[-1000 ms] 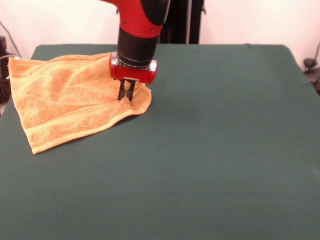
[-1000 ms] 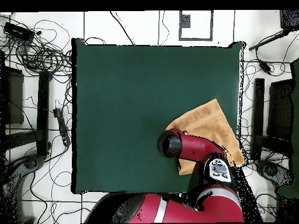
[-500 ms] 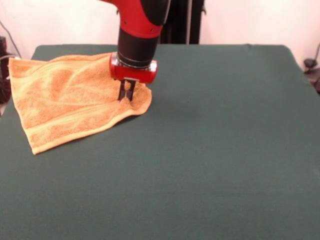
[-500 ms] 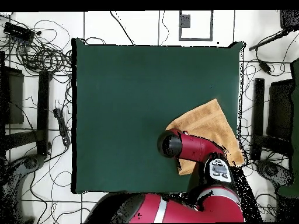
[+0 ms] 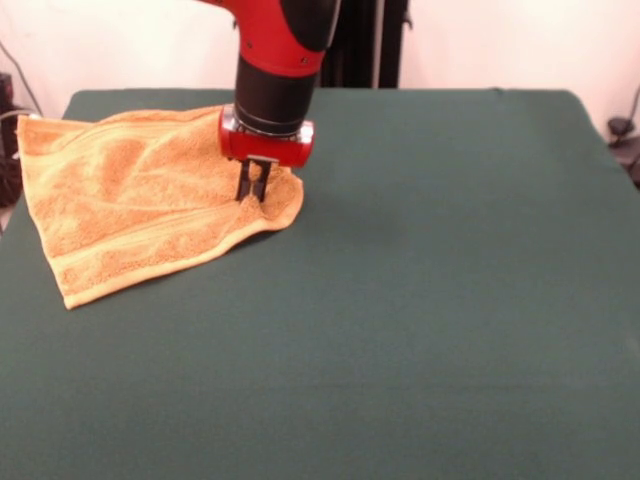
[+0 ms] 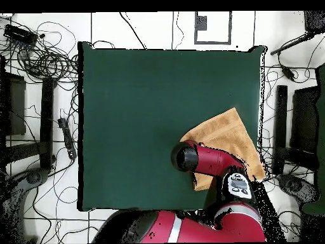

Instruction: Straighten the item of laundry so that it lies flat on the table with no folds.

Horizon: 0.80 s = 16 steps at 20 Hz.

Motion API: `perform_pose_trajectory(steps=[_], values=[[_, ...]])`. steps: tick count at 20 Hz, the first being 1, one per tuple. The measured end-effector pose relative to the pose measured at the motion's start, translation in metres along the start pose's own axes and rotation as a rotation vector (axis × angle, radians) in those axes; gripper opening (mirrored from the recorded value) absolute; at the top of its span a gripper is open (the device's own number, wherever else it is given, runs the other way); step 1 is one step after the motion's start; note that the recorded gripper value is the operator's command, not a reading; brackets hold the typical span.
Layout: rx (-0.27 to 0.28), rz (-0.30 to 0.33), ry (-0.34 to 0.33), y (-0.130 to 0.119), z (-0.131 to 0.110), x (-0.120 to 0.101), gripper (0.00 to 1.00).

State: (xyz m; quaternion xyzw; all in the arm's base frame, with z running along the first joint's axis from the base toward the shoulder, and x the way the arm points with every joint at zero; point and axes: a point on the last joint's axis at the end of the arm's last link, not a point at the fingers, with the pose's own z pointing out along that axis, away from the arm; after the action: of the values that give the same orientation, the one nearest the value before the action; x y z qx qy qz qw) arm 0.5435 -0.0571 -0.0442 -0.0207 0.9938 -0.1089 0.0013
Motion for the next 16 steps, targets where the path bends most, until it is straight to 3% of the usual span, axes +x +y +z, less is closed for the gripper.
perform_pose_trajectory(steps=[16], values=[[0.039,0.052,0.018,0.0061,-0.0003,-0.0032,0.0]])
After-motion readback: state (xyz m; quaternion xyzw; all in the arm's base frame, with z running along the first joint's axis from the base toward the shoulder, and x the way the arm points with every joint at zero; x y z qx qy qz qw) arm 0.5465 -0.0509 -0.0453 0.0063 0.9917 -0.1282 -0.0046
